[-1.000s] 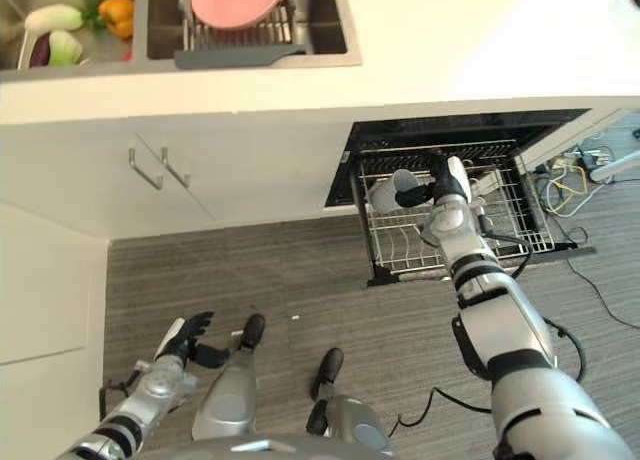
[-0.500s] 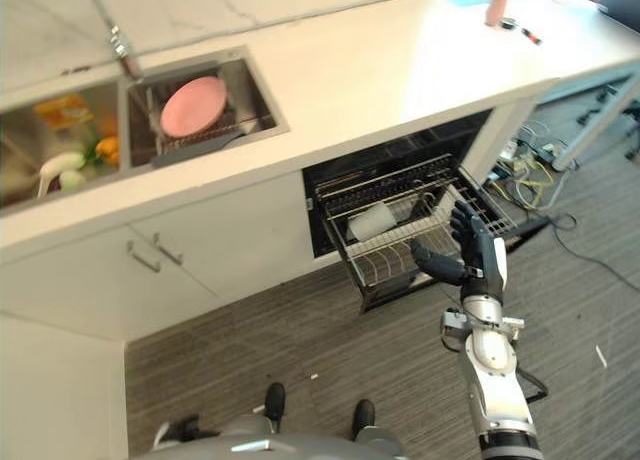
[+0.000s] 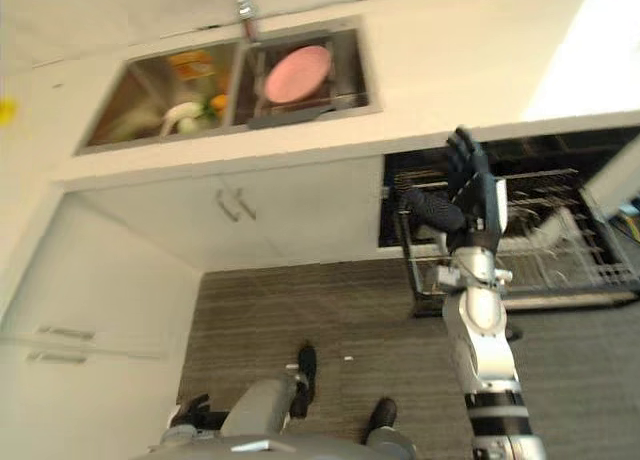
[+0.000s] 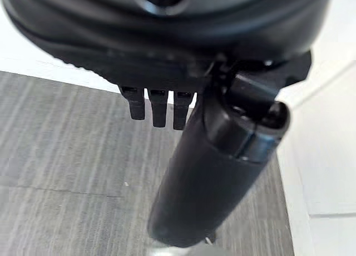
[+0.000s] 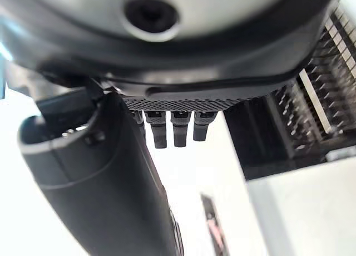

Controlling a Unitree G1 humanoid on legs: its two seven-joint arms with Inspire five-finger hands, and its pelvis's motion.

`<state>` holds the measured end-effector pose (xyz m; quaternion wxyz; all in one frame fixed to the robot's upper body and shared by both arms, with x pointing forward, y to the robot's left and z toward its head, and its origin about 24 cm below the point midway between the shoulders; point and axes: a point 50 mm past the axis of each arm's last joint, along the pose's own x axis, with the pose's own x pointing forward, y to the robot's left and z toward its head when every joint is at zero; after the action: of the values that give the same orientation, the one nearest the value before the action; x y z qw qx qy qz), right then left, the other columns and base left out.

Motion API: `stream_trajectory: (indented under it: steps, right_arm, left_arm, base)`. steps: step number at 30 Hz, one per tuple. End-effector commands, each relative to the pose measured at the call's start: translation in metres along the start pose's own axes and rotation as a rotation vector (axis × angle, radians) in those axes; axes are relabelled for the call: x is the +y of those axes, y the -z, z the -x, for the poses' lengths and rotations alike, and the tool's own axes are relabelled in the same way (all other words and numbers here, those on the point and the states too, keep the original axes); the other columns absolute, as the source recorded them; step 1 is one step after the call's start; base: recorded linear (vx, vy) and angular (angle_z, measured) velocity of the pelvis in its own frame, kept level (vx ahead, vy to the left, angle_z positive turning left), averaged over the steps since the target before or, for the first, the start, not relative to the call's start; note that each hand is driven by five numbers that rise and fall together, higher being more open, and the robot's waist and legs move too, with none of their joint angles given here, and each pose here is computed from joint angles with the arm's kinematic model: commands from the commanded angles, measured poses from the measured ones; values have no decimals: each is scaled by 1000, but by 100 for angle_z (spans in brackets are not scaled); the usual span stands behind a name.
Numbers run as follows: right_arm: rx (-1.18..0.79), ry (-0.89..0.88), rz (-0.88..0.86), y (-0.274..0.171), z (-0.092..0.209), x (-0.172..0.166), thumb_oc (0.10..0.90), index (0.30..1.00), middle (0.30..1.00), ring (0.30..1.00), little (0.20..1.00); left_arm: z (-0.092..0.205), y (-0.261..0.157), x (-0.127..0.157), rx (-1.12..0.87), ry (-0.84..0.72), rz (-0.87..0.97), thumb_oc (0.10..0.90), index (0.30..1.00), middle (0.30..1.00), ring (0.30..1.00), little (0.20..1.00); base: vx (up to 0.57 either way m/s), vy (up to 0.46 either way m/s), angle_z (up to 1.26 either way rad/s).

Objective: Place the dishes in the dishwasher.

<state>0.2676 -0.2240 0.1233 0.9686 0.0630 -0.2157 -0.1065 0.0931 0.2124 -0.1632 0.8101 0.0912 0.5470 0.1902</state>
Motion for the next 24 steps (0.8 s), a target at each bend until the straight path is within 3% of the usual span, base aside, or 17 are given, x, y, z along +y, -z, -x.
stream_trajectory:
  steps: [1, 13, 17, 24]
  right_arm:
    - [-411, -79, 58, -73, -12, 19, 800, 900, 900, 900, 900]
    - [-410, 7, 236, -68, -1, 9, 800, 900, 900, 900, 900]
    - [-409, 47, 175, -67, 1, 6, 800, 900, 900, 900, 900]
    - [-421, 107, 238, -68, 4, -3, 800, 900, 900, 900, 900]
  left_arm:
    - [-3, -7, 16, -67, -42, -104, 800, 900, 900, 900, 900]
    - [-5, -4, 22, -60, -24, -252, 800, 900, 900, 900, 900]
    - [-6, -10, 19, -74, -5, -281, 800, 900, 900, 900, 900]
    - [-5, -11, 14, -102, 20, -341, 800, 900, 900, 900, 900]
  base:
    - [360, 178, 84]
    - [254, 245, 46]
    - [147, -13, 3]
    - [97, -46, 13]
